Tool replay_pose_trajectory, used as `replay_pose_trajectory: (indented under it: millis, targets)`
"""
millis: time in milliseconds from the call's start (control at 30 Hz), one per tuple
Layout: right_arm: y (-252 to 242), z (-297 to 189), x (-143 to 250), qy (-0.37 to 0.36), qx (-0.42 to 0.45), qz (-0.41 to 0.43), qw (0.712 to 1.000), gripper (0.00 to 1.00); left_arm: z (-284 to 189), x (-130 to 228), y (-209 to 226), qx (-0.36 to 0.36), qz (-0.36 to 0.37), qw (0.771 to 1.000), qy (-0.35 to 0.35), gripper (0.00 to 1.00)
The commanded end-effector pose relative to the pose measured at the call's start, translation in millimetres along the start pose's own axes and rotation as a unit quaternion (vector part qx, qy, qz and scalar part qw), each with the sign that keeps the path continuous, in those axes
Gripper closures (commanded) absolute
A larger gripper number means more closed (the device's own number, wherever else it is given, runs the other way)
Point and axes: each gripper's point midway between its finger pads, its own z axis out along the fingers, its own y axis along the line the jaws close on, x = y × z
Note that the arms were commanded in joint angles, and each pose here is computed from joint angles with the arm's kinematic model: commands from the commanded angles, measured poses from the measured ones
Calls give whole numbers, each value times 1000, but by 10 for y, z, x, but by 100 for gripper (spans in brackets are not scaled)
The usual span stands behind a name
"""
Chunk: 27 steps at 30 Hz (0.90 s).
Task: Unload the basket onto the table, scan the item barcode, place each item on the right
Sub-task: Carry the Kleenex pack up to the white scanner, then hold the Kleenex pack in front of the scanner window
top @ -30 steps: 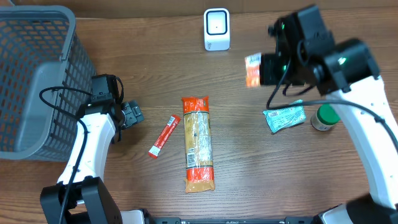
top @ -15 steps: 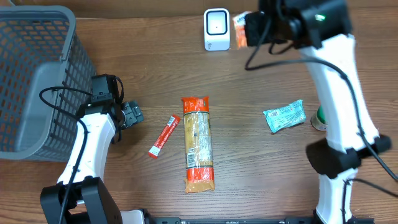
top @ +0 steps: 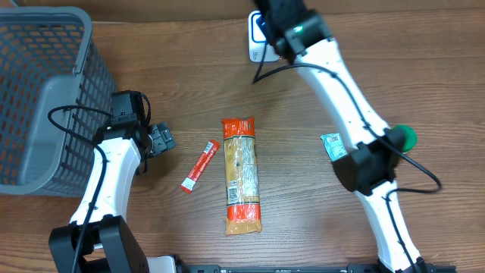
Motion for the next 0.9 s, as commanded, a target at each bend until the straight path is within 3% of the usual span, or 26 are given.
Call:
replay_pose_trajectory:
  millis: [0,267,867]
  targets:
    - [151,280,127,20,57,-65,996,96,-51,-77,-36,7,3,1000,-11,0]
    - [381,741,279,19,92,-67,993,96,-51,-77,-36,7,3,1000,-11,0]
    - [519,785,236,2,57,-35,998,96,-51,-77,-36,7,3,1000,-11,0]
